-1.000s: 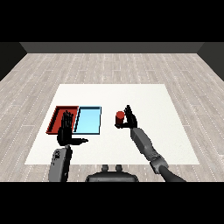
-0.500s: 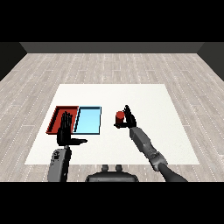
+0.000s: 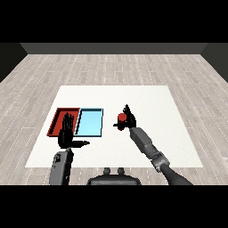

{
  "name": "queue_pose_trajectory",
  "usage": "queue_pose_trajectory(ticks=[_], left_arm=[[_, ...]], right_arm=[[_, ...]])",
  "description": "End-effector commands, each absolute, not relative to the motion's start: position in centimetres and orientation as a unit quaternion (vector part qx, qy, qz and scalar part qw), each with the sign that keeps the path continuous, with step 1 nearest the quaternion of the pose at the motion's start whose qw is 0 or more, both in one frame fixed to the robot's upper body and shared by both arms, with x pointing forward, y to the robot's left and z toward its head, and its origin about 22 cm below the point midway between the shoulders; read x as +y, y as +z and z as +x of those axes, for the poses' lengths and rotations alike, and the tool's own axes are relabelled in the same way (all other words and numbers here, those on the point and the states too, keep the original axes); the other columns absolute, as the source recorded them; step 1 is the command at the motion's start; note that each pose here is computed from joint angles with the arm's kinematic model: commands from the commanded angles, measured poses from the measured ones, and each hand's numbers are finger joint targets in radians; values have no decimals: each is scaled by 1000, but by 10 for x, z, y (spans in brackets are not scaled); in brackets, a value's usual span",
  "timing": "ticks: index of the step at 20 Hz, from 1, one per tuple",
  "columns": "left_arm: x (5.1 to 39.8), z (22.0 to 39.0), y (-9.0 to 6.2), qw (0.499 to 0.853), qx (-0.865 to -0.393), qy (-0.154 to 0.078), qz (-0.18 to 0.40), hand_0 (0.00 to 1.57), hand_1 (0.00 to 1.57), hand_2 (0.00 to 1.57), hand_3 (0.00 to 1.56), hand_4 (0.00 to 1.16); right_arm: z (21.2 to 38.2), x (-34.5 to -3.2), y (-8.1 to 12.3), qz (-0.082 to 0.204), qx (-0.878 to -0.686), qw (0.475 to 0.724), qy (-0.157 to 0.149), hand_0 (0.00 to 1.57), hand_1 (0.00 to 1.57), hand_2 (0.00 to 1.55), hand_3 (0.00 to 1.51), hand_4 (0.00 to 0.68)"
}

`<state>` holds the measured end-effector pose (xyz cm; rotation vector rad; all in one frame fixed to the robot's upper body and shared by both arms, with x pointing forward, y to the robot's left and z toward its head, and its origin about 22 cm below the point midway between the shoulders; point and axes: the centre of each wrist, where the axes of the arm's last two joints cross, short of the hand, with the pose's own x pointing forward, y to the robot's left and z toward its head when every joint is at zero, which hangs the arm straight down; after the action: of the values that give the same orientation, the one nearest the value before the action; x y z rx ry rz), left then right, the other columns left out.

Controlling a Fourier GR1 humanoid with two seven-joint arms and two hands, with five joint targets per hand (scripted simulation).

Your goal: Pick the red can and put it in the red box

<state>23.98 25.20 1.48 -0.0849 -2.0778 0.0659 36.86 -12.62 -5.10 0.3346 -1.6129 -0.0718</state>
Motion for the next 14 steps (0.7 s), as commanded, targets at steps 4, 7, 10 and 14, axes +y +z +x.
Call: queue_pose_trajectory(ticks=[4, 7, 10, 14], left_arm=[[250, 240, 11, 506, -860, 37, -43, 0, 0, 0, 0, 0], [251, 226, 11, 497, -865, 33, -57, 0, 0, 0, 0, 0], [248, 244, 11, 502, -863, 25, -48, 0, 0, 0, 0, 0], [274, 235, 18, 494, -868, 26, -36, 0, 0, 0, 0, 0]], right_arm=[[365, -120, -54, 148, -705, 694, -16, 0, 0, 0, 0, 0], [368, -128, -57, 141, -701, 699, -17, 0, 0, 0, 0, 0], [372, -118, -50, 143, -702, 697, -38, 0, 0, 0, 0, 0], [371, -124, -57, 80, -709, 701, -22, 1525, 1525, 1502, 1461, 493]])
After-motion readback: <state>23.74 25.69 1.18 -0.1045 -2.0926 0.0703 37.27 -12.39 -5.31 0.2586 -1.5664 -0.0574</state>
